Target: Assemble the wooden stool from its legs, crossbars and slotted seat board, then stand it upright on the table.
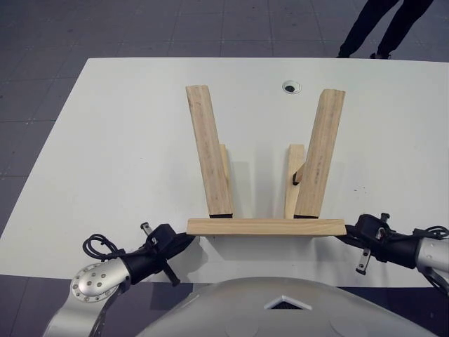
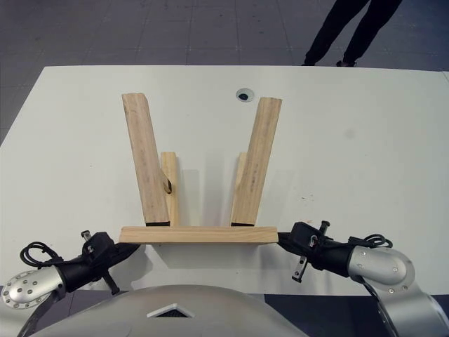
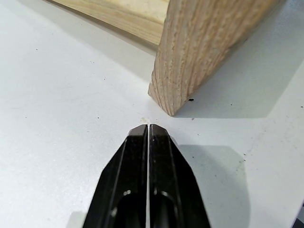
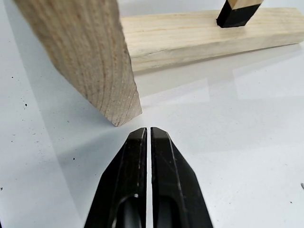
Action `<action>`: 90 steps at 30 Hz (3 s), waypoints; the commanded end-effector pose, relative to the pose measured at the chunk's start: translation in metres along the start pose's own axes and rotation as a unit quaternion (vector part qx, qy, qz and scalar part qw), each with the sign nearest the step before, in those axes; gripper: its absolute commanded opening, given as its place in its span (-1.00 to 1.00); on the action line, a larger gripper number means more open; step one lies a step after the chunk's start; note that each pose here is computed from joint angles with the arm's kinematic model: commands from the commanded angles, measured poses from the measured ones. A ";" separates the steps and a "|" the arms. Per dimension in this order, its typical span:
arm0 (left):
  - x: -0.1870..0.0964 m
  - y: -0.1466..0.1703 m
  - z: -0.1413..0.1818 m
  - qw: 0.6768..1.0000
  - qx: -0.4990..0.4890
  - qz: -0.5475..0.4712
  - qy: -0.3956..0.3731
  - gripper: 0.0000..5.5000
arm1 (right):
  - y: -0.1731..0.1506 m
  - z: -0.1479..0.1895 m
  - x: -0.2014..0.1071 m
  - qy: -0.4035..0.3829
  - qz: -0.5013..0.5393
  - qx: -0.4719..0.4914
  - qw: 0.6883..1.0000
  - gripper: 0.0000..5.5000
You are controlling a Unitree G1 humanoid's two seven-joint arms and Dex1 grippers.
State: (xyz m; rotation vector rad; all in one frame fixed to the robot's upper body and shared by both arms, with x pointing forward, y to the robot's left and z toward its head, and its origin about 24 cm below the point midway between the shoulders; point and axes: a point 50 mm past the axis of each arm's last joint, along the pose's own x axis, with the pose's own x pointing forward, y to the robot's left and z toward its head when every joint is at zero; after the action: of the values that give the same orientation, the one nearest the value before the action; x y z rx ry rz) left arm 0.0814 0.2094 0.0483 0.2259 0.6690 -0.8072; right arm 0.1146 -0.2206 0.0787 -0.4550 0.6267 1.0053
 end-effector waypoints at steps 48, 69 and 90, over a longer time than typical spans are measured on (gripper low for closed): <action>-0.005 -0.001 0.039 0.992 0.037 -0.062 -0.108 -0.96 | 0.011 0.024 0.004 -0.044 0.015 -0.009 0.999 -0.95; 0.003 0.022 0.011 0.997 0.072 0.026 0.002 -0.96 | 0.007 0.026 -0.012 -0.038 0.001 -0.010 0.999 -0.95; 0.006 0.016 0.011 0.999 0.038 0.006 0.002 -0.96 | 0.006 0.013 0.017 -0.021 0.027 -0.019 0.999 -0.95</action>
State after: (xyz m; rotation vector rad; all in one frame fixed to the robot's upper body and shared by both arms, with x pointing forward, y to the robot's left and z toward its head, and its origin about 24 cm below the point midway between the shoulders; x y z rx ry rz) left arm 0.1003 0.2150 0.0521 0.3060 0.6427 -0.8222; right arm 0.1182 -0.2031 0.0759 -0.4450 0.5996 1.0657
